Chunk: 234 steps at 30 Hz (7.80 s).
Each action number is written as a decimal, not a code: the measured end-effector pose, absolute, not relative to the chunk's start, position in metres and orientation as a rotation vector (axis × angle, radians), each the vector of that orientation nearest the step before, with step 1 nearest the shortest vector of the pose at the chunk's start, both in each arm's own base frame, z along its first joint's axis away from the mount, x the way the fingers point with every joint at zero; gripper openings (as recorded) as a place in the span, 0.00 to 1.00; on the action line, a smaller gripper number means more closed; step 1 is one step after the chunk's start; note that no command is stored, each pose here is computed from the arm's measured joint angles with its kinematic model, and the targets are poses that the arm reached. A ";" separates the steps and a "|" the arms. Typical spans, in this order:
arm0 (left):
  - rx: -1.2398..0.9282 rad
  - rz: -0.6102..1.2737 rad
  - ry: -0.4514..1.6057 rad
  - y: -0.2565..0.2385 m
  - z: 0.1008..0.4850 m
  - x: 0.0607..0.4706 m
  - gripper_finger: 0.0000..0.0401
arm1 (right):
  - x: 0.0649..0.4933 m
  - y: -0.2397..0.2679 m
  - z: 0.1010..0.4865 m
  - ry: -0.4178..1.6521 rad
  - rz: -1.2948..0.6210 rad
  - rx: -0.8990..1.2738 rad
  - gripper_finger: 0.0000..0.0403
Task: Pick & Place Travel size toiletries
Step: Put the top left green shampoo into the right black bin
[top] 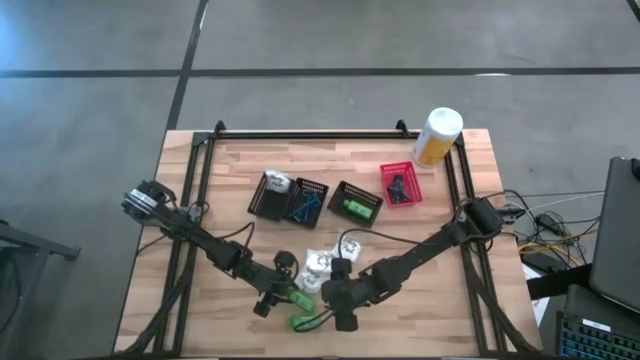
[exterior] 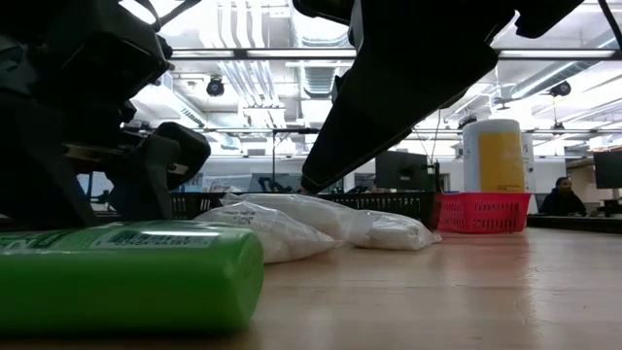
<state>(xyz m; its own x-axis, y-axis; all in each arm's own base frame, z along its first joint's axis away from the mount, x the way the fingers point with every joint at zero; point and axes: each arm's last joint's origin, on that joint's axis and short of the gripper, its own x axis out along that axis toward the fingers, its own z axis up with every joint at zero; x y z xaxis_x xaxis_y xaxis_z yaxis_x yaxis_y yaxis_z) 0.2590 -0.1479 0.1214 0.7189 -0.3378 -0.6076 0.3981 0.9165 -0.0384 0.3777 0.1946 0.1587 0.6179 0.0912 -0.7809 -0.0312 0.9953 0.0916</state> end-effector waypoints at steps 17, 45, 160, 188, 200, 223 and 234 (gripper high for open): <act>0.076 -0.386 0.712 -0.143 0.134 0.249 0.42 | 0.378 0.194 0.159 0.887 0.056 0.038 0.59; 0.200 -0.078 0.755 -0.121 0.179 0.207 0.10 | 0.320 0.171 0.260 0.641 -0.294 0.020 0.49; -0.047 0.046 1.135 -0.127 0.120 0.186 0.49 | 0.317 0.165 0.224 0.709 -0.362 0.052 0.56; -0.092 0.029 0.687 -0.133 0.167 0.199 0.43 | 0.330 0.169 0.220 0.627 -0.375 0.102 0.69; 0.000 0.088 0.452 -0.137 0.185 0.210 0.42 | 0.352 0.176 0.205 0.525 -0.340 0.084 0.75; 0.078 0.098 0.315 -0.129 0.203 0.220 0.42 | 0.367 0.180 0.215 0.381 -0.223 -0.132 0.79; 0.068 0.057 0.285 -0.127 0.207 0.225 0.42 | 0.374 0.175 0.222 0.315 -0.207 -0.108 0.89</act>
